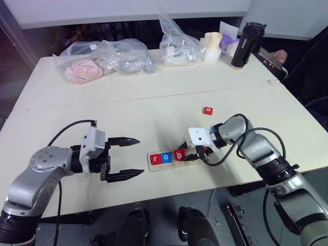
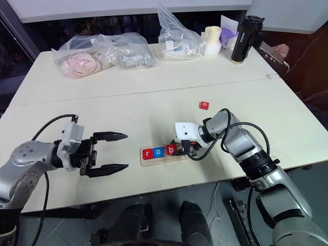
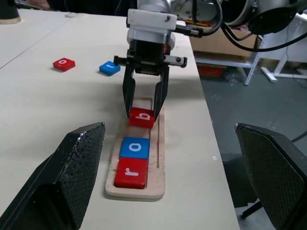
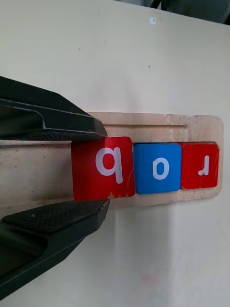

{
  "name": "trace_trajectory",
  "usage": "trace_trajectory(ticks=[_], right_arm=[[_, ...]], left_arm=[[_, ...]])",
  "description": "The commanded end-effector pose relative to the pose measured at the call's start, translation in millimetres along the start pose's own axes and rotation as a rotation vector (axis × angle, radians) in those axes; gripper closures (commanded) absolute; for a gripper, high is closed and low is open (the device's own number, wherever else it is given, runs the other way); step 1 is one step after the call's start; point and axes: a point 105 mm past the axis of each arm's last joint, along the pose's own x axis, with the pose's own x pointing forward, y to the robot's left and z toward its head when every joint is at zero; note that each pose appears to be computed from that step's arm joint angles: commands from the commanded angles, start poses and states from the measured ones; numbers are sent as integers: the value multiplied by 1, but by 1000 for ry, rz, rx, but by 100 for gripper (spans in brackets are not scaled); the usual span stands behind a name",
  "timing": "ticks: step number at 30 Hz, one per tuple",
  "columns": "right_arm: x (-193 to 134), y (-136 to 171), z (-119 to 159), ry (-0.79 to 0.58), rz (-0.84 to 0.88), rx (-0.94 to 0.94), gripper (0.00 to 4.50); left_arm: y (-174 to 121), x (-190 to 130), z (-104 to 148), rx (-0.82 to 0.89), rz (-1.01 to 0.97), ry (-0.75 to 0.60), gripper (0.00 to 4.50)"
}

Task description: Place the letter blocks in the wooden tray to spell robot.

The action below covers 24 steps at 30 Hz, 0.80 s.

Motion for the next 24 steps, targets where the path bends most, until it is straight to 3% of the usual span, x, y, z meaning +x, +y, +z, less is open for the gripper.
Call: trace_trajectory(ticks=[1, 24], right_arm=[[0, -3, 10, -20, 0, -33, 337], [3, -2, 11, -25, 1, -21, 337]], left_arm=[[-1, 0, 8, 58, -2, -6, 0], [-2, 4, 6, 60, -3, -14, 0]])
